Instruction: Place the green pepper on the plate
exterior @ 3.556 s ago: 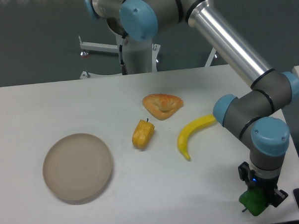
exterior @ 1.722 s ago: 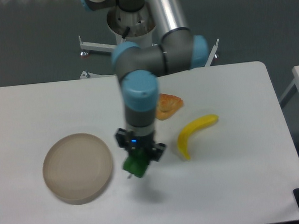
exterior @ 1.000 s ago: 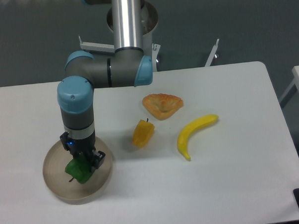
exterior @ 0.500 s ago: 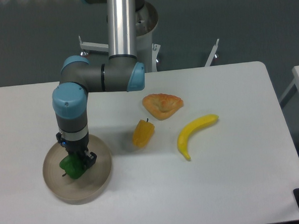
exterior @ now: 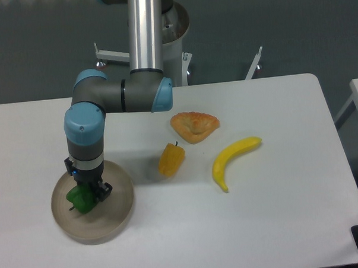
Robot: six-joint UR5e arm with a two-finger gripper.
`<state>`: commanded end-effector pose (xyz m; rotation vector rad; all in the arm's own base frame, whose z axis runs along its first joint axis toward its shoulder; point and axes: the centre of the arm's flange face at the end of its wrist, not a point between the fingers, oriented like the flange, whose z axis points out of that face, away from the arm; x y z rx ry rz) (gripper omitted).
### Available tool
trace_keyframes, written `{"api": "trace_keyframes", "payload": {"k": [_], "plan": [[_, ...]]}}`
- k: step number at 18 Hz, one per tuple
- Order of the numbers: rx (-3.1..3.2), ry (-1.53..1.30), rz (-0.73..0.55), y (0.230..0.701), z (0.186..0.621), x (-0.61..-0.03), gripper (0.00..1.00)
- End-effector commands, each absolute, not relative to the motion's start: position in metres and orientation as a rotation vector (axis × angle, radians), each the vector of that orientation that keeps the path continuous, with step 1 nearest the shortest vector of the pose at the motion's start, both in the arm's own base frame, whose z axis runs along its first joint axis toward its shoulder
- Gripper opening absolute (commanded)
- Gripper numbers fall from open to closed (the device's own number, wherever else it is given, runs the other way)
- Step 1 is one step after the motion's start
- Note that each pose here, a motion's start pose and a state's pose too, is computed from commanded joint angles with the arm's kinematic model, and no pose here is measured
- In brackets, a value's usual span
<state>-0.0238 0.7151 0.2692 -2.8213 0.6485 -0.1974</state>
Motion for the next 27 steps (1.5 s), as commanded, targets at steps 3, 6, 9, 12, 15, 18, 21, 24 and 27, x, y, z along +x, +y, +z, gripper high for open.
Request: {"api": "trace_keyframes", "payload": {"k": [3,6,9,12,15,18,21,24,27], "plan": [[-2.815,0.657,-0.193,0.716,0.268,-0.024,0.37],[-2.822,0.661,-0.199,0.717,0.262,-0.024,0.37],[-2.824,0.662,-0.201,0.717,0.260,-0.024,0.37],[-2.822,0.655,-0.198,0.719,0.262,-0.027,0.39],[-2.823,0.651,-0.198,0.719,0.262,-0.028,0.74],[-2.821,0.648,-0.195,0.718,0.264,-0.029,0.97],[-2.815,0.629,-0.182,0.717,0.273,-0.038,1.00],[-2.797,0.580,-0.152,0.711,0.296,-0.064,1.00],[-2.777,0.501,-0.103,0.699,0.328,-0.105,1.00]]}}
